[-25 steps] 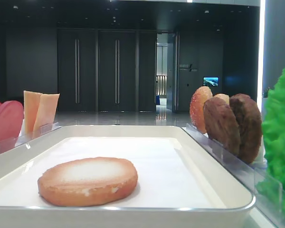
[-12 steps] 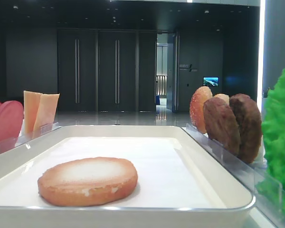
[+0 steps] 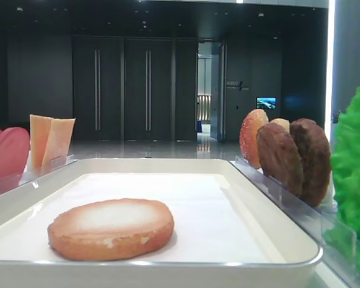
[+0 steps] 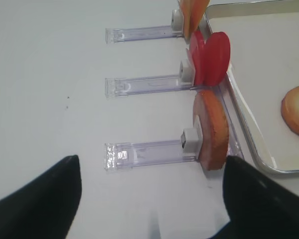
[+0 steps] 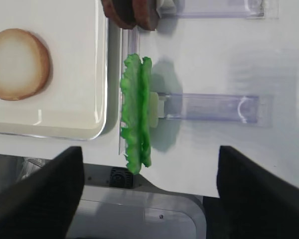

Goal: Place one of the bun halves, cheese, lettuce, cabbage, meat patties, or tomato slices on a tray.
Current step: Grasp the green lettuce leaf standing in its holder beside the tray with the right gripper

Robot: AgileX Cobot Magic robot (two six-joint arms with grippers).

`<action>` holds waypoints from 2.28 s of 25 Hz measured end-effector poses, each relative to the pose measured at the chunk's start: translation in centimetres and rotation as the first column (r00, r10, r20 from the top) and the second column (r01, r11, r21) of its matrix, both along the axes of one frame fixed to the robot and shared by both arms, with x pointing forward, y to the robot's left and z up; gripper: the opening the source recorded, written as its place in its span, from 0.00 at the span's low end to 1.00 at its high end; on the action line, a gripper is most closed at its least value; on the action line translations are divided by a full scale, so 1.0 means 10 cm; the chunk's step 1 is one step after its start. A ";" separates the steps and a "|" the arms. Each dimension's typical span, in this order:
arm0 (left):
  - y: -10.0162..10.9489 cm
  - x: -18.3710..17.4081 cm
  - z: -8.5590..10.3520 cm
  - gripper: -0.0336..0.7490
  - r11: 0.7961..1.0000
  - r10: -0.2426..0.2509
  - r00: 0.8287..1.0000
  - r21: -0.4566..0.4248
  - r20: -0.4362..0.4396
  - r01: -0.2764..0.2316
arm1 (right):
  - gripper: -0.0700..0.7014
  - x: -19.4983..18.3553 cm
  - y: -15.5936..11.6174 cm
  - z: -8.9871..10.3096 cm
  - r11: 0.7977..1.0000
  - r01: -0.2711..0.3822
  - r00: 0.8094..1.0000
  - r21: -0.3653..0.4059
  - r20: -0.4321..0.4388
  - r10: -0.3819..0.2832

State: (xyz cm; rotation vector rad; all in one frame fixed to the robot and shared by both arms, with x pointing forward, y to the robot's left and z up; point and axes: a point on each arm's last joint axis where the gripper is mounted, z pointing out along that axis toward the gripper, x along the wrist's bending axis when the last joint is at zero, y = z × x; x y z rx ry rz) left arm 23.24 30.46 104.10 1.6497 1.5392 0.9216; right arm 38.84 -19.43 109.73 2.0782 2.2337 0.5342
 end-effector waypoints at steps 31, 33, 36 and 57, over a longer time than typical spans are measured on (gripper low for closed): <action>0.00 0.00 0.00 0.93 1.000 0.000 1.000 0.000 0.000 0.000 | 0.77 0.38 0.50 -0.61 0.992 -0.046 0.991 -0.119 -0.131 0.031; 0.00 0.00 0.00 0.93 1.000 0.000 1.000 0.000 0.000 0.000 | 0.77 0.37 0.52 -0.62 0.991 -0.056 0.990 -0.122 -0.134 0.039; 0.00 0.00 0.00 0.93 1.000 0.000 1.000 0.000 0.000 0.000 | 0.77 0.37 0.53 -0.62 0.991 -0.058 0.990 -0.120 -0.131 0.042; 0.00 0.00 0.00 0.93 1.000 0.000 1.000 0.000 0.000 0.000 | 0.77 0.40 0.61 -0.76 0.989 -0.069 0.981 -0.133 -0.189 0.043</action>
